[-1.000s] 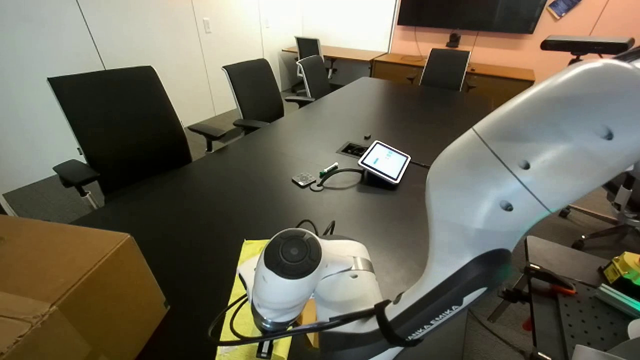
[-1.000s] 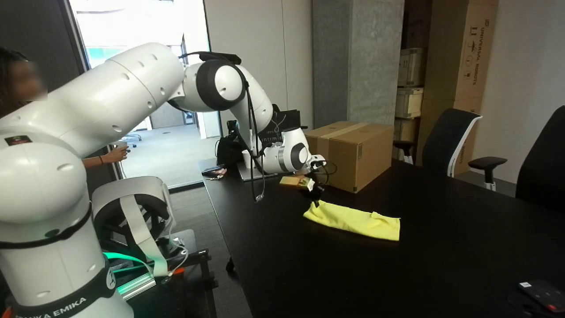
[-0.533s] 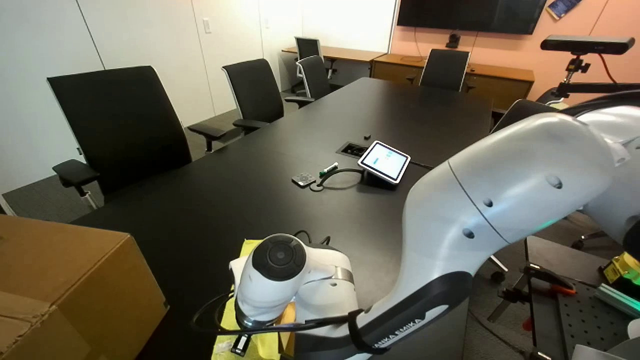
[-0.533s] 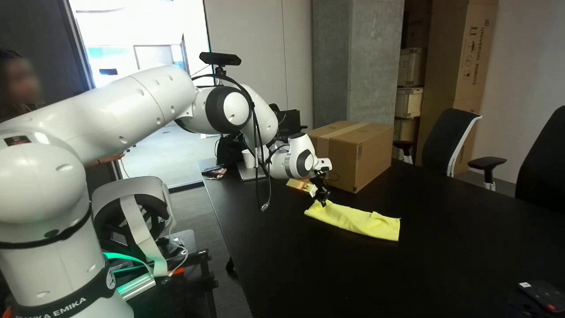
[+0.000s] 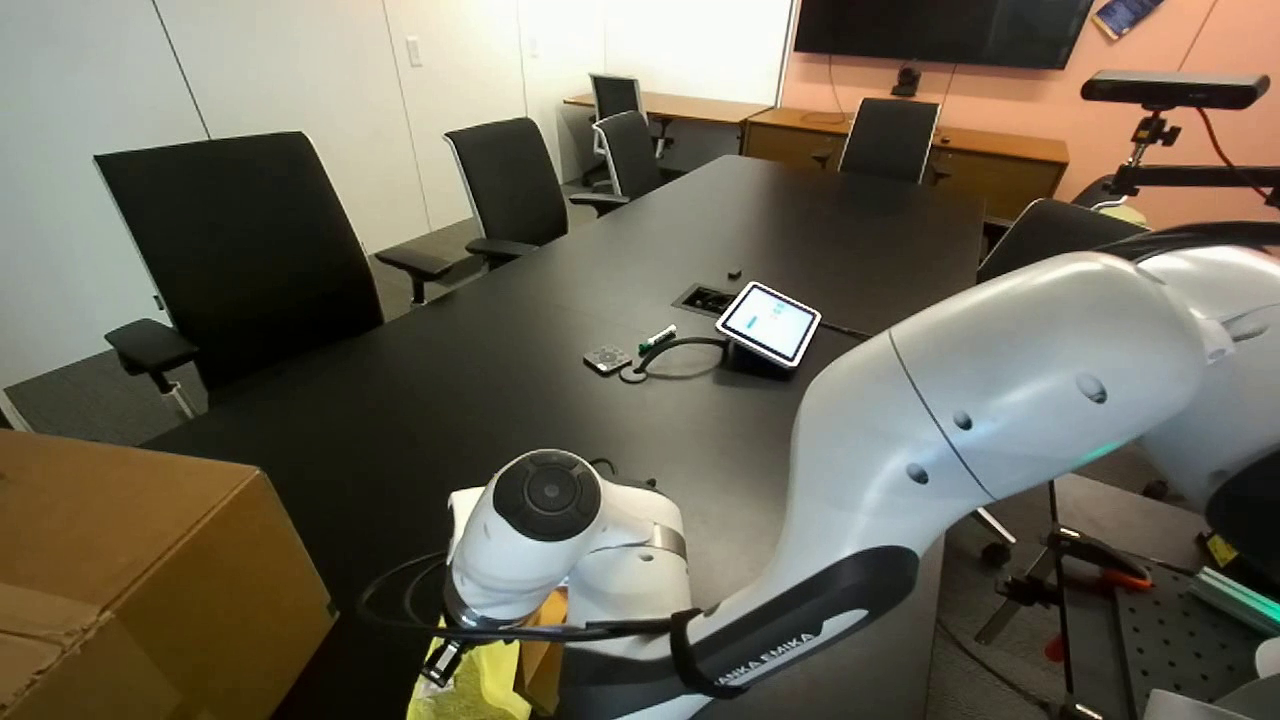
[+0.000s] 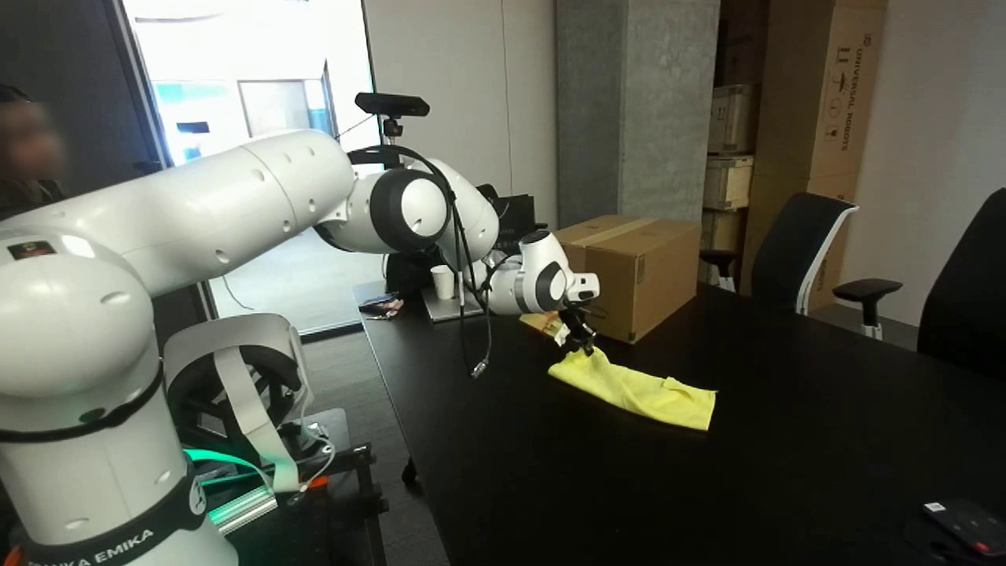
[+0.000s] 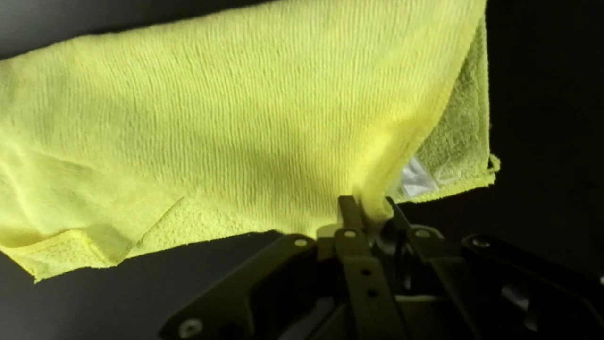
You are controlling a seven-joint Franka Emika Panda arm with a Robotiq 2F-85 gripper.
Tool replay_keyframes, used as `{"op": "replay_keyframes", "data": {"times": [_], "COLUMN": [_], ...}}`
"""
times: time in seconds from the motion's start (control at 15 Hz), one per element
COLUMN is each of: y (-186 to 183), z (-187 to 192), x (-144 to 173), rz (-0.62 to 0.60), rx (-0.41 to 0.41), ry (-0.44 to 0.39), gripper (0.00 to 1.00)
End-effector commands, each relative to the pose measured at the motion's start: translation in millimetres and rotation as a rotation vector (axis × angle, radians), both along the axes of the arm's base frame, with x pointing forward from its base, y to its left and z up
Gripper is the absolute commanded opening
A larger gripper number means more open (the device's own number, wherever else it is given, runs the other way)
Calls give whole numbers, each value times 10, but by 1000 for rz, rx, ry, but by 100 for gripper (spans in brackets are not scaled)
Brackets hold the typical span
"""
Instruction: Fold the cloth in half
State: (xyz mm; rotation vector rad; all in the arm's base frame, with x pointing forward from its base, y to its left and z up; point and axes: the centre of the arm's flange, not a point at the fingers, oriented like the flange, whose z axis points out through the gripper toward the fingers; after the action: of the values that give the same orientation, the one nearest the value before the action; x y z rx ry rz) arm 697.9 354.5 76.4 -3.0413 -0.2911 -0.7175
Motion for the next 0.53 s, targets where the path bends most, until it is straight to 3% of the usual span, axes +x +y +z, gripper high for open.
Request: {"op": "replay_keyframes", "data": {"times": [0.0,0.27,0.47], "y": [157,96,-207], "z": [165,390,635], "x": [202,199,23], "rz": [-42,-53,-32], "rx": [64,57,-29], "ry": [-60,-60,26], "gripper": [50,79,100]}}
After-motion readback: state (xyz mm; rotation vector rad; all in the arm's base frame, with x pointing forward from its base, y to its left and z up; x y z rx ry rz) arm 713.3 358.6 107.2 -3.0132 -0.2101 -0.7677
